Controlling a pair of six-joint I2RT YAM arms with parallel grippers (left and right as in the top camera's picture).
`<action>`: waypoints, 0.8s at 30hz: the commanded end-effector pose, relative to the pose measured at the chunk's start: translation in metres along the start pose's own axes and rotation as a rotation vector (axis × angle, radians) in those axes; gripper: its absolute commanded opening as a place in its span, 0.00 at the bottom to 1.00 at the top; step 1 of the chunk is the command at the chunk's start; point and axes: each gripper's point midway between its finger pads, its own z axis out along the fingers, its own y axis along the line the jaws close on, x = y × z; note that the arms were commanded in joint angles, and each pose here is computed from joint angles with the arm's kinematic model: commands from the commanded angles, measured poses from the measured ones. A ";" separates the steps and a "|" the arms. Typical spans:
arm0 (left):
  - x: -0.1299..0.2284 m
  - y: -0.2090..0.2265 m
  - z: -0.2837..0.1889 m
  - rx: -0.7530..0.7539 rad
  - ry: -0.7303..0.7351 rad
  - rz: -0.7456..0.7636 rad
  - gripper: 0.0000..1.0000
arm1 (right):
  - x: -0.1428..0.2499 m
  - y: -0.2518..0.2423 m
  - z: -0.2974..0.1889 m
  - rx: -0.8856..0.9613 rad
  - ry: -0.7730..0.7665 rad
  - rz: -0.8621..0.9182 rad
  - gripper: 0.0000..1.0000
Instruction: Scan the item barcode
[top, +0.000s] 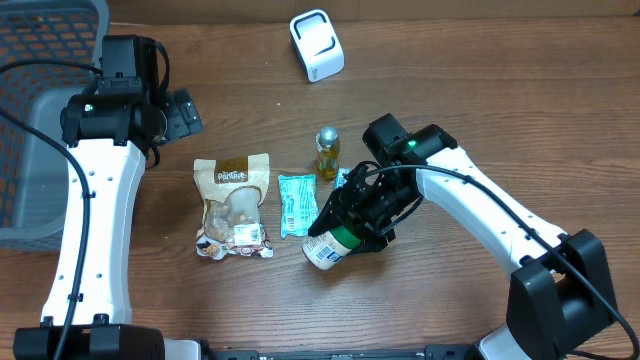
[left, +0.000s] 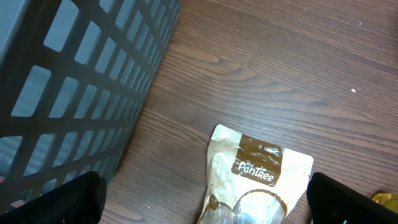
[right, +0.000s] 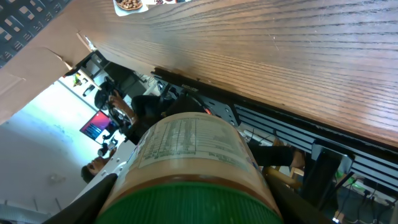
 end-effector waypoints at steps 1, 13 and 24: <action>-0.002 0.001 -0.002 -0.005 -0.011 0.026 1.00 | 0.008 0.015 -0.005 -0.045 0.011 -0.033 0.24; -0.002 0.001 -0.002 -0.005 -0.011 0.026 1.00 | 0.001 0.007 -0.005 0.004 -0.027 -0.032 0.20; -0.002 0.001 -0.002 -0.006 -0.011 0.026 1.00 | -0.040 -0.058 -0.024 0.387 -0.290 -0.006 0.15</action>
